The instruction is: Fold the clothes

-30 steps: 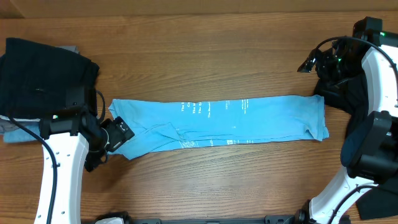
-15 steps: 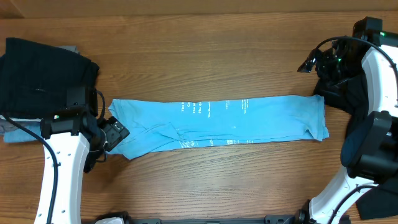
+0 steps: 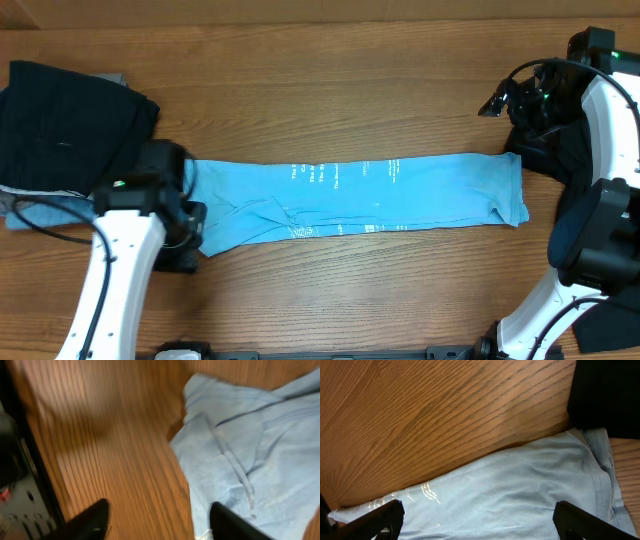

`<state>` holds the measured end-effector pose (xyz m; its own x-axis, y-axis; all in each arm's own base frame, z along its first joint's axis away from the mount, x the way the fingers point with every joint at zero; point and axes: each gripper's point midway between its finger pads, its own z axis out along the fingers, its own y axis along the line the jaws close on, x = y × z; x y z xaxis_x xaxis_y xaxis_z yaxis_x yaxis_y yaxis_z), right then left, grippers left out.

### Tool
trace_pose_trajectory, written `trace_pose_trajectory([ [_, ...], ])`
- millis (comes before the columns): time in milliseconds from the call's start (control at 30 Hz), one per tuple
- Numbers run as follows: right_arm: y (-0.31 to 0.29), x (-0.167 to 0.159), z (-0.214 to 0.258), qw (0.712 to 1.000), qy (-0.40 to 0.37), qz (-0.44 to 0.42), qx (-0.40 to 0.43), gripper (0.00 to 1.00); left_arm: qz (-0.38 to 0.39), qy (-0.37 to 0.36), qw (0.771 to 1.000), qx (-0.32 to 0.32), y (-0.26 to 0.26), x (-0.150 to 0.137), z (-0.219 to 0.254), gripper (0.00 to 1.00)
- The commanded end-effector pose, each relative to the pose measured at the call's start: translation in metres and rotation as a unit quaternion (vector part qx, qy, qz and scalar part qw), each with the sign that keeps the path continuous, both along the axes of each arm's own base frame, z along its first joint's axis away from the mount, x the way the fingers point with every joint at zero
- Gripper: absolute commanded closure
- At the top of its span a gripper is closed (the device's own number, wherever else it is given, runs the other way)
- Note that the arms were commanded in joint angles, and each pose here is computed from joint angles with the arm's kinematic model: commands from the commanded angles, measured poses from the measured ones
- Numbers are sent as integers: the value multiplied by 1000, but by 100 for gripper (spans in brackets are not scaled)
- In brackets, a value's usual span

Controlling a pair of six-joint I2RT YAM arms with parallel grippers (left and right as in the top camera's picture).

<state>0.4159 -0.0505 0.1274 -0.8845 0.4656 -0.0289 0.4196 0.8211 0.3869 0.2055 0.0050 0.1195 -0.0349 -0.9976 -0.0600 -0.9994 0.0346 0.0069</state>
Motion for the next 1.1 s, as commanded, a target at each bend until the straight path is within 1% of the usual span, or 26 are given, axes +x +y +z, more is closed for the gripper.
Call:
trace_pose_trajectory([
  [0,-1,5,16,1000,-24,1,-4,0,129,24,991,34,-11,-1,-18,45],
  [67,-1,5,16,1000,-24,1,-4,0,116,31,991,55,-11,8,-30,44],
  [133,-1,5,16,1000,-24,1,-4,0,113,62,989,65,-11,13,-51,44],
  [267,-1,5,16,1000,-24,1,-4,0,118,107,984,74,-8,12,-75,54],
  [300,-1,5,16,1000,-24,1,-4,0,119,111,984,76,-8,13,-79,58],
  [333,-1,5,16,1000,-24,1,-4,0,119,113,983,76,-7,14,-82,59],
  [400,-1,5,16,1000,-24,1,-4,0,121,108,984,75,-7,18,-86,60],
  [500,-1,5,16,1000,-24,1,-4,0,120,83,987,71,-8,31,-89,60],
  [633,-1,5,16,1000,-24,1,-4,0,120,47,988,81,-4,47,-91,60],
  [767,-1,5,16,1000,-24,1,-4,0,120,52,988,86,-2,44,-90,67],
  [833,-1,5,16,1000,-24,1,-4,0,119,59,987,85,-3,41,-90,69],
  [933,-1,5,16,1000,-24,1,-4,0,119,62,987,87,-2,39,-89,64],
  [1067,-1,5,16,1000,-24,1,-4,0,119,49,987,98,2,46,-91,63],
])
